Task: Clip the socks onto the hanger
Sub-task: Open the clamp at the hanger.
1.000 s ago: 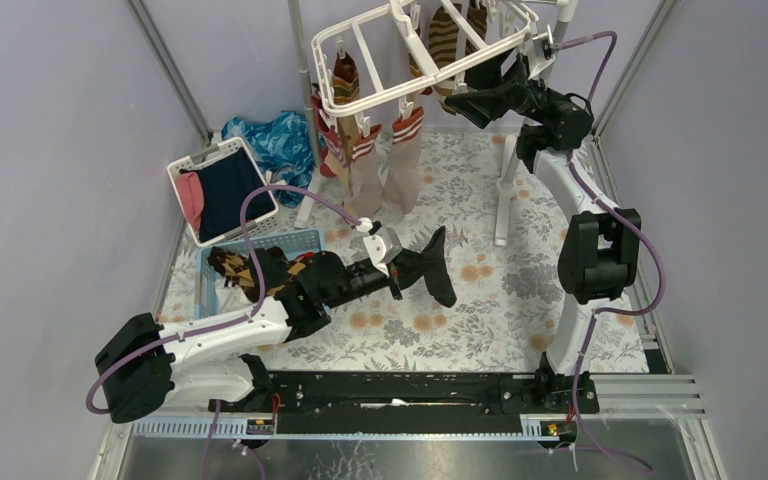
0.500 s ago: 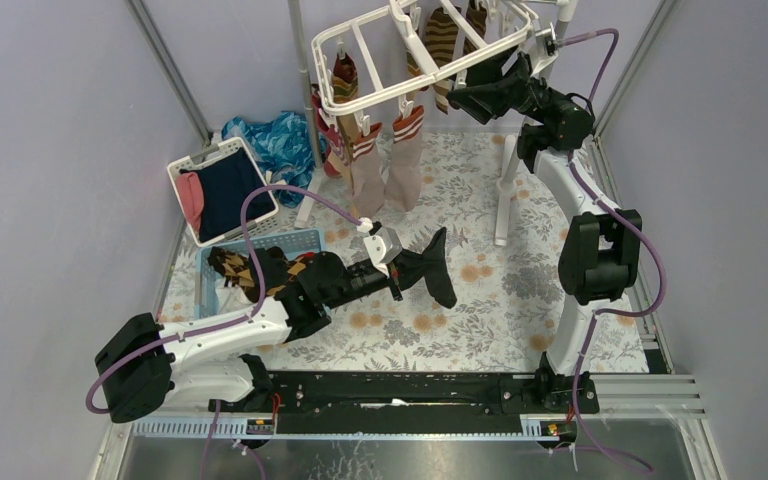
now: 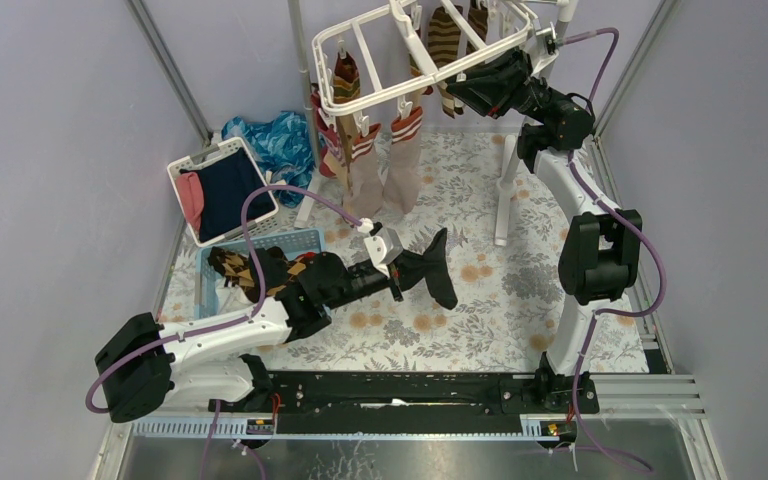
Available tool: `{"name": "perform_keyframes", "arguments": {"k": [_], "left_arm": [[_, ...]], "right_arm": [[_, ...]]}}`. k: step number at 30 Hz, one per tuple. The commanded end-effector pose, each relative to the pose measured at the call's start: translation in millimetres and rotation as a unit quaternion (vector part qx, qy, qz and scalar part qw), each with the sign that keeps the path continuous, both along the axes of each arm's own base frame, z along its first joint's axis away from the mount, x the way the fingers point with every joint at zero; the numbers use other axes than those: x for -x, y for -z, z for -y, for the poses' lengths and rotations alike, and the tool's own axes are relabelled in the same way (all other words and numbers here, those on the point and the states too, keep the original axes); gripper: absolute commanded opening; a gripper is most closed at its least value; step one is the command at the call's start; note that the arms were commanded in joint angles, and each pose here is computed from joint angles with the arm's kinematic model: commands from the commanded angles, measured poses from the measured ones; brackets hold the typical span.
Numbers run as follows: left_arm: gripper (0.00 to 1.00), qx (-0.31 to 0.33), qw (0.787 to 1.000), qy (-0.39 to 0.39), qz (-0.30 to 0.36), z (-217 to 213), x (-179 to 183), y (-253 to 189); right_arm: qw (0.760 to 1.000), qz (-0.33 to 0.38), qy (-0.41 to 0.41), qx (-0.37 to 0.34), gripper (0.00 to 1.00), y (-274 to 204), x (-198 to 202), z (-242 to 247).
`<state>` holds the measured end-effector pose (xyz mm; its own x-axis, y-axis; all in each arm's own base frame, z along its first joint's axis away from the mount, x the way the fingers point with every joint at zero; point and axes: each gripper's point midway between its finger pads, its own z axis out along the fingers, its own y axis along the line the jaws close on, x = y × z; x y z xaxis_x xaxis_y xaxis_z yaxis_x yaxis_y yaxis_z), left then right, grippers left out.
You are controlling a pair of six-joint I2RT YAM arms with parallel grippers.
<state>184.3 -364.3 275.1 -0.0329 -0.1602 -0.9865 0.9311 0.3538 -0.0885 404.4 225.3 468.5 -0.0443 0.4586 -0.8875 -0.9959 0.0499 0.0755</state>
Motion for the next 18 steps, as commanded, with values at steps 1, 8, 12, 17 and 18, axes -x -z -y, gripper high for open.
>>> {"name": "perform_keyframes", "arguments": {"k": [1,8,12,17,18], "left_arm": [[0.0,0.026,0.999,-0.001,0.019,6,-2,-25],[0.0,0.004,0.998,-0.051,0.042,17,-32,-53],[0.0,-0.019,0.993,-0.098,0.059,22,-63,-68],[0.0,-0.023,0.989,-0.122,0.085,20,-96,-90],[0.0,-0.02,0.988,-0.12,0.093,21,-100,-94]], "right_arm": [[0.993,0.113,-0.001,-0.026,0.22,-37,42,8],[0.994,0.105,-0.01,-0.017,0.07,-35,46,7],[0.995,0.102,-0.015,-0.008,0.02,-33,48,6],[0.995,0.089,-0.036,0.016,0.01,-30,53,4],[0.995,0.084,-0.041,0.02,0.01,-30,53,4]]}}
